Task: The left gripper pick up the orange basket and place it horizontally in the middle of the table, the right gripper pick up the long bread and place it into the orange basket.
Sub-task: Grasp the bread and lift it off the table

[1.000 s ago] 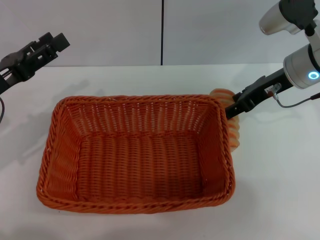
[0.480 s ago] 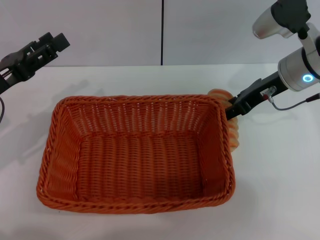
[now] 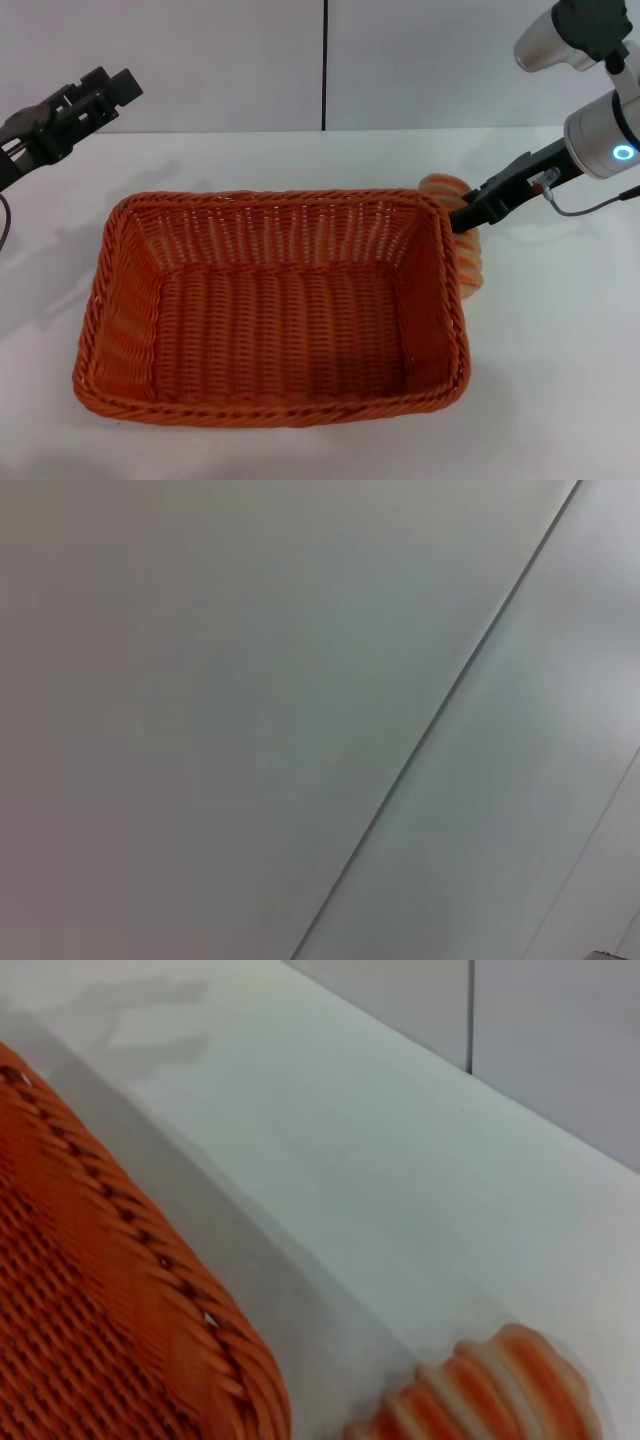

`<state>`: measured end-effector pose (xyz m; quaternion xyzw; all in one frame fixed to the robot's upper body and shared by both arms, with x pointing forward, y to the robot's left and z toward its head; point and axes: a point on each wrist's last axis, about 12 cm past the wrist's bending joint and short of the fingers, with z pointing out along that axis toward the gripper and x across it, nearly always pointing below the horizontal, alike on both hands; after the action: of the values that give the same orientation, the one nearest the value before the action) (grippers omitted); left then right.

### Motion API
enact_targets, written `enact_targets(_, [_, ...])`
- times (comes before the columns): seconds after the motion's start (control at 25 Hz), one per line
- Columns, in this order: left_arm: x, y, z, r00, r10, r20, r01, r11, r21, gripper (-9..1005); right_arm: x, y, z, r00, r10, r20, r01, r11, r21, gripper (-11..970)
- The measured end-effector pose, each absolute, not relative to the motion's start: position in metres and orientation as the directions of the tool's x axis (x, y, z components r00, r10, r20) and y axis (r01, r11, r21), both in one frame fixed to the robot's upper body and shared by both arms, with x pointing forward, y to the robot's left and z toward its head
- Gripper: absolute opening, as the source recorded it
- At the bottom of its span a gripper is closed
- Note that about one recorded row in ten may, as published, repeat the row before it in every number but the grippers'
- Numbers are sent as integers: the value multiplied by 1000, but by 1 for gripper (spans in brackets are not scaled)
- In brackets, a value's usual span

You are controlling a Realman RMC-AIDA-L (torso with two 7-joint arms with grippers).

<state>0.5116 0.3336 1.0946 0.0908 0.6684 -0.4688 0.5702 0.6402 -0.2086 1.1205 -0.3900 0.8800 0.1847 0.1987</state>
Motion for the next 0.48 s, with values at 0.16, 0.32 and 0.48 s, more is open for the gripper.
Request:
enact_targets(0.16, [512,334,1095,-333,-412,-848,656,545,-522,782,640,-209,1121,-617,-613,-494,-760,627,171,456])
enact_targets(0.32, [512,334,1095,-332,-411,-849,657,545,-521,782,640,-208,1121,-617,-611,-496,-760,627,173,439])
enact_targets(0.48, [512,334,1095,-331,-410,-850,656,547,-520,782,639,-208,1122,-616,-608,-500,-761,623,180,422])
